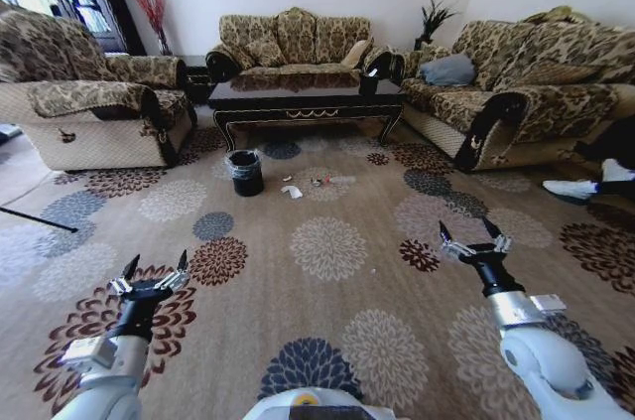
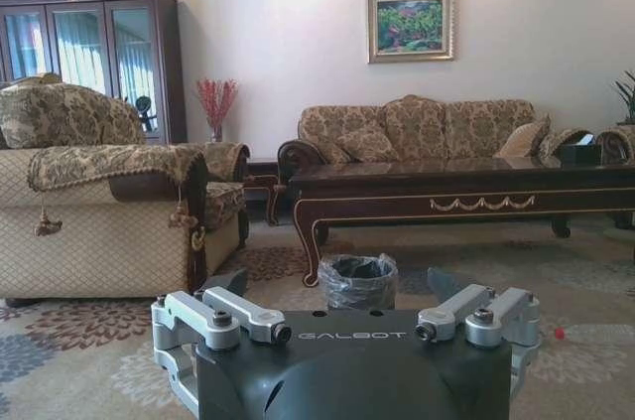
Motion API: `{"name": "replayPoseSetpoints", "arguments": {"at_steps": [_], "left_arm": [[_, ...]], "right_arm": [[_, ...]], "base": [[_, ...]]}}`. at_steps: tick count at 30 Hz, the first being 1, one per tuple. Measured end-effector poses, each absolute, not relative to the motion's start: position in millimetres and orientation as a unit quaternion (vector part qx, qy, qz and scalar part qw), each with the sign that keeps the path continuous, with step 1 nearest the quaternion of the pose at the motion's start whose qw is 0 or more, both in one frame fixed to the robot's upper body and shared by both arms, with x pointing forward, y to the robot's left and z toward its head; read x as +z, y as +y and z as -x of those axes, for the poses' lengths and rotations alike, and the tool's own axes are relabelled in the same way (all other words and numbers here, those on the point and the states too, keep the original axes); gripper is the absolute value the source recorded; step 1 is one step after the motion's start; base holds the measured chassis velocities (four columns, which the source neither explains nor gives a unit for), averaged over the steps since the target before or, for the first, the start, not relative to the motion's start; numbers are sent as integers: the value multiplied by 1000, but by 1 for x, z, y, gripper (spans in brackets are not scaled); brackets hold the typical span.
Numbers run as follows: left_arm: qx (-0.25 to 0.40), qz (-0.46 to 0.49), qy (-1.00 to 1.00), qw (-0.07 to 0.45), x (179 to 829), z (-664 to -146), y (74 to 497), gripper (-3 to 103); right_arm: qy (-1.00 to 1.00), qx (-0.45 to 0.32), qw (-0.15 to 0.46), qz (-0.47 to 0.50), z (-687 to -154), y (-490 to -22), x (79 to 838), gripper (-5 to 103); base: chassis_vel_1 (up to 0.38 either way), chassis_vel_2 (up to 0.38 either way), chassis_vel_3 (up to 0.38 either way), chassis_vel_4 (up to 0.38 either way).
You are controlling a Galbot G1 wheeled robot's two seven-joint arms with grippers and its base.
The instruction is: Move to the front of the table and pick up the trash from the floor, then place it into the trash bin.
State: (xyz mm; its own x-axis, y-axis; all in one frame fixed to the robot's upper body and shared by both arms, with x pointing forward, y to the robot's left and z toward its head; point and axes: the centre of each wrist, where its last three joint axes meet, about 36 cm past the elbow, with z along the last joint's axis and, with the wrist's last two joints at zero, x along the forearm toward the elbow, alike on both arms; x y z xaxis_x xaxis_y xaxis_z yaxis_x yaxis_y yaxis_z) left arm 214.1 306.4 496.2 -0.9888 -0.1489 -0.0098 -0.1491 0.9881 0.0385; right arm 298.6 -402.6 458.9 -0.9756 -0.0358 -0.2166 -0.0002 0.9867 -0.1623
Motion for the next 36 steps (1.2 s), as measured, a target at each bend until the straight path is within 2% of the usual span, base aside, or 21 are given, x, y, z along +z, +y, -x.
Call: {"name": "replayPoseSetpoints", "arguments": {"at_steps": [36], "left_arm": [[23, 76, 997, -2, 490, -214, 308, 100]], "right_arm": [[989, -81, 119, 18, -300, -403, 458, 100]], "base": [[0, 0, 0, 0]]}}
